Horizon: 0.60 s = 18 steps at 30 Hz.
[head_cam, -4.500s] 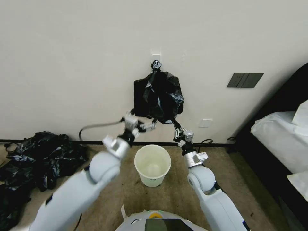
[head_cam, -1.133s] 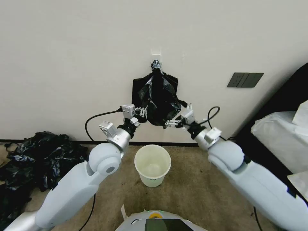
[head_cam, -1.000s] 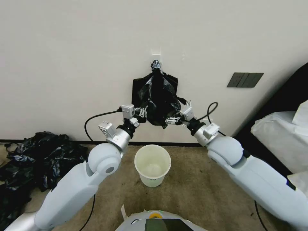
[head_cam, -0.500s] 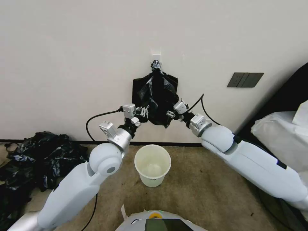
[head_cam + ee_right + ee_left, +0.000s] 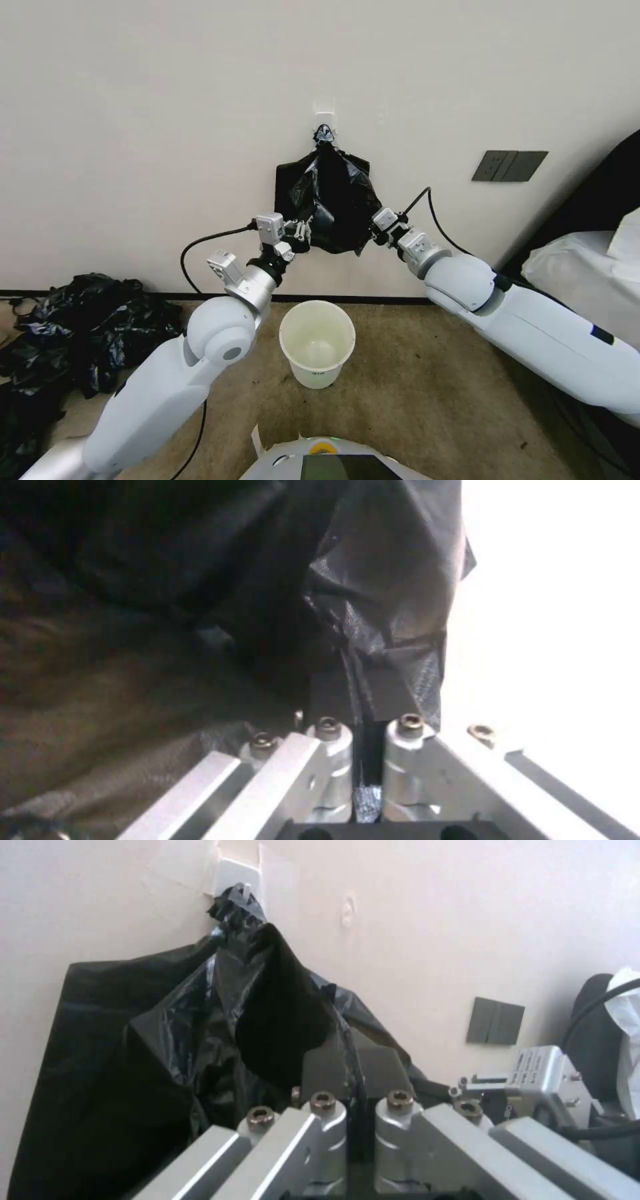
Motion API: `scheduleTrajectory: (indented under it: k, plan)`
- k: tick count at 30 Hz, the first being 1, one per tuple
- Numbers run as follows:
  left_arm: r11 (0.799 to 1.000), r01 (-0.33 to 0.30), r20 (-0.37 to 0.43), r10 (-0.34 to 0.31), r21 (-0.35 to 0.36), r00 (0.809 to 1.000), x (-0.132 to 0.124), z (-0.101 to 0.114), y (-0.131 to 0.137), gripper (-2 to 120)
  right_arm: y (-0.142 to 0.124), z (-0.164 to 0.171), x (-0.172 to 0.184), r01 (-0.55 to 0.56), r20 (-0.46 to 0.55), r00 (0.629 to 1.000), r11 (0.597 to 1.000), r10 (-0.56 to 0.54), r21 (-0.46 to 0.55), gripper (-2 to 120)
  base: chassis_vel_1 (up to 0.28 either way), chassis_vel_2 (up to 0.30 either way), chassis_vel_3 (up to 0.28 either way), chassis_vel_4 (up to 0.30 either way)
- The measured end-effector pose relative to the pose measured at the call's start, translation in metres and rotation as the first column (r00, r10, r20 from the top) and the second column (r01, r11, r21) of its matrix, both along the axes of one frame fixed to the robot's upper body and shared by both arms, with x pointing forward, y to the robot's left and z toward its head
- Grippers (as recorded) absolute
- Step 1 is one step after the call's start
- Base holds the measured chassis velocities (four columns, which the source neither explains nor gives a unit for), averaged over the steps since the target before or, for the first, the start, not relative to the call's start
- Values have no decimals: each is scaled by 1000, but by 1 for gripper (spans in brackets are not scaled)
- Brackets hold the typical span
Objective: Place a trash bag onto the trash bin.
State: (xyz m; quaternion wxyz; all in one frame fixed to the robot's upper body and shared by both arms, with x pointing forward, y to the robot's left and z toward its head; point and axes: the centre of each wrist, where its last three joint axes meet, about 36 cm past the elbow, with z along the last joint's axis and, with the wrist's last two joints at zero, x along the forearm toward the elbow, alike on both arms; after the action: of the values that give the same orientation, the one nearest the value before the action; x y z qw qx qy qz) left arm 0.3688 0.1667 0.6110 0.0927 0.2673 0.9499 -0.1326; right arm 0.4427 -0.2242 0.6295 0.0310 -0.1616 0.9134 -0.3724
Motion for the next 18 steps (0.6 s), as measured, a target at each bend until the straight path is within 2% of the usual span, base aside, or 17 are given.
scheduleTrajectory:
  k: [4,7,8,11,12,15,18]
  plan:
    - [1000,-2,3,2,-2,1000,-3,1,2,0,-2,3,-1,3,14,1000,1000,-3,3,0,0,0,0,0]
    - [1000,-10,-6,10,0,1000,-5,-1,5,0,-9,4,-12,-47,37,998,995,44,91,0,0,0,0,0]
    - [1000,-10,-6,10,0,1000,-5,-1,5,0,-9,4,-12,-47,37,998,995,44,91,0,0,0,0,0]
    - [1000,-19,-17,19,2,1000,-9,-6,9,0,-15,-3,-32,-100,38,995,972,94,211,0,0,0,0,0]
    - [1000,-19,-17,19,2,1000,-9,-6,9,0,-15,-3,-32,-100,38,995,972,94,211,0,0,0,0,0]
    - [1000,-24,-24,24,6,999,-19,-13,11,0,-16,-9,-58,-150,47,989,917,142,371,0,0,0,0,0]
    - [1000,-24,-34,24,8,999,-26,-17,12,0,-14,-11,-72,-154,40,987,887,153,435,0,0,0,0,0]
